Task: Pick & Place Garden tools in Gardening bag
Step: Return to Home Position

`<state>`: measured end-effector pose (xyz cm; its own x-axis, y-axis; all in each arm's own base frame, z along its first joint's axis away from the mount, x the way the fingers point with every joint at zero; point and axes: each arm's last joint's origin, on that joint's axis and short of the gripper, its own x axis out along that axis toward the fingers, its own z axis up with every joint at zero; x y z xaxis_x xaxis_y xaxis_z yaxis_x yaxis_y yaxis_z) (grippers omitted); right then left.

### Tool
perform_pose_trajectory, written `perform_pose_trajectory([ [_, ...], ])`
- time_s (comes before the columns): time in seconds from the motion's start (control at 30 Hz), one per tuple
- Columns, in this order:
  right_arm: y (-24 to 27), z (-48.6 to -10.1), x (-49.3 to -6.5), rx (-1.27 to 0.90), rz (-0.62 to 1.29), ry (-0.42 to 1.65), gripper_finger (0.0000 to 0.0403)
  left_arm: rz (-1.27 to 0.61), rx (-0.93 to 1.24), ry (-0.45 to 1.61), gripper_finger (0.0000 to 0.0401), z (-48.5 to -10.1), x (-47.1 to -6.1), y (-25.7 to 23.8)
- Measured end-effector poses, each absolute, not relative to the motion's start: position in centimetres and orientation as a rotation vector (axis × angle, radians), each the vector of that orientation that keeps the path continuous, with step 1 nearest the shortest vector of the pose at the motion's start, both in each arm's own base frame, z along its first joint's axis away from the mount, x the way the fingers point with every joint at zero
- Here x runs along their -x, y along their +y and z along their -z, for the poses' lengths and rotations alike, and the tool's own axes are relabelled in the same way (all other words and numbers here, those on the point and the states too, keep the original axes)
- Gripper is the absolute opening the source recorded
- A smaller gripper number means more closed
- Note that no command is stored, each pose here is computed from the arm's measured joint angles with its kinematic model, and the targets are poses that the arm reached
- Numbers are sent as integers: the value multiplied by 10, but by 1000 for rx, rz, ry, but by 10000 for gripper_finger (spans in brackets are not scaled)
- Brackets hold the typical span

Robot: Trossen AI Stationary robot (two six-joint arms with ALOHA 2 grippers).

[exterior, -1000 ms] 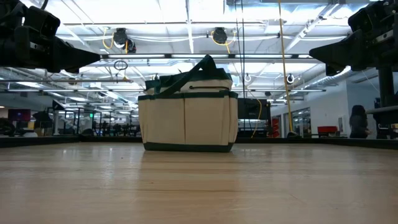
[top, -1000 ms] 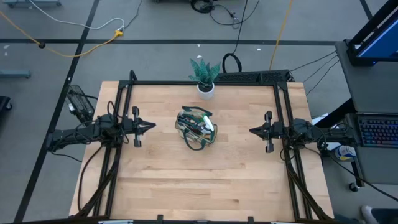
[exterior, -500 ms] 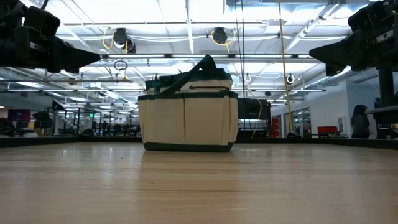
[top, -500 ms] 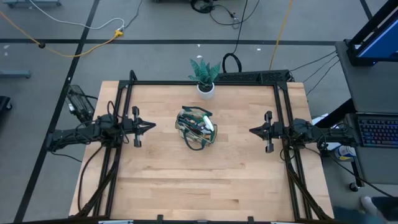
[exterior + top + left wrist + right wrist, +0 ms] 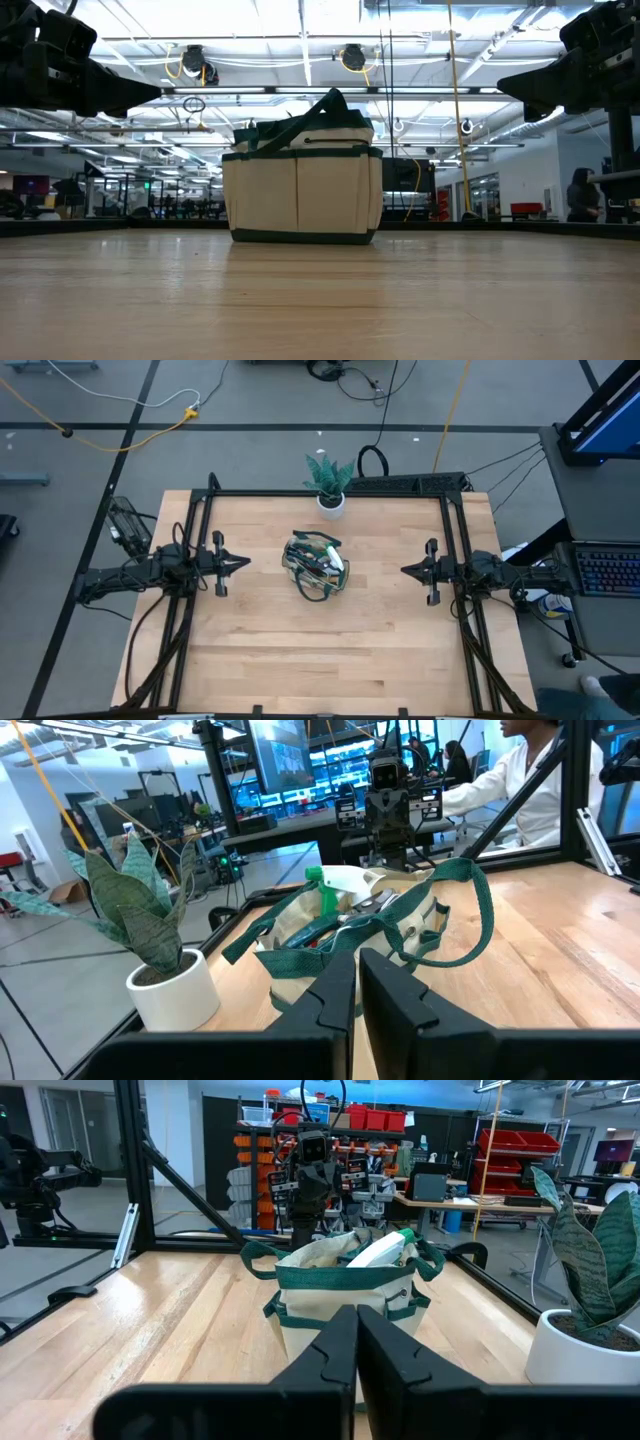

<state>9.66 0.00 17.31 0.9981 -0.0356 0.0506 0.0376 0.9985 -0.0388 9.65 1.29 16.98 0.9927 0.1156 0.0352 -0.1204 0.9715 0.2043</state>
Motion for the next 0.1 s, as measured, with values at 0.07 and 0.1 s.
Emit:
perform_pose_trajectory([
  [0.07, 0, -173, -97, 40, 37, -51, 0, -119, -208, -23, 26, -170, -96, 13],
  [0.1, 0, -173, -97, 40, 36, -50, 0, -119, -208, -23, 26, -170, -96, 13],
])
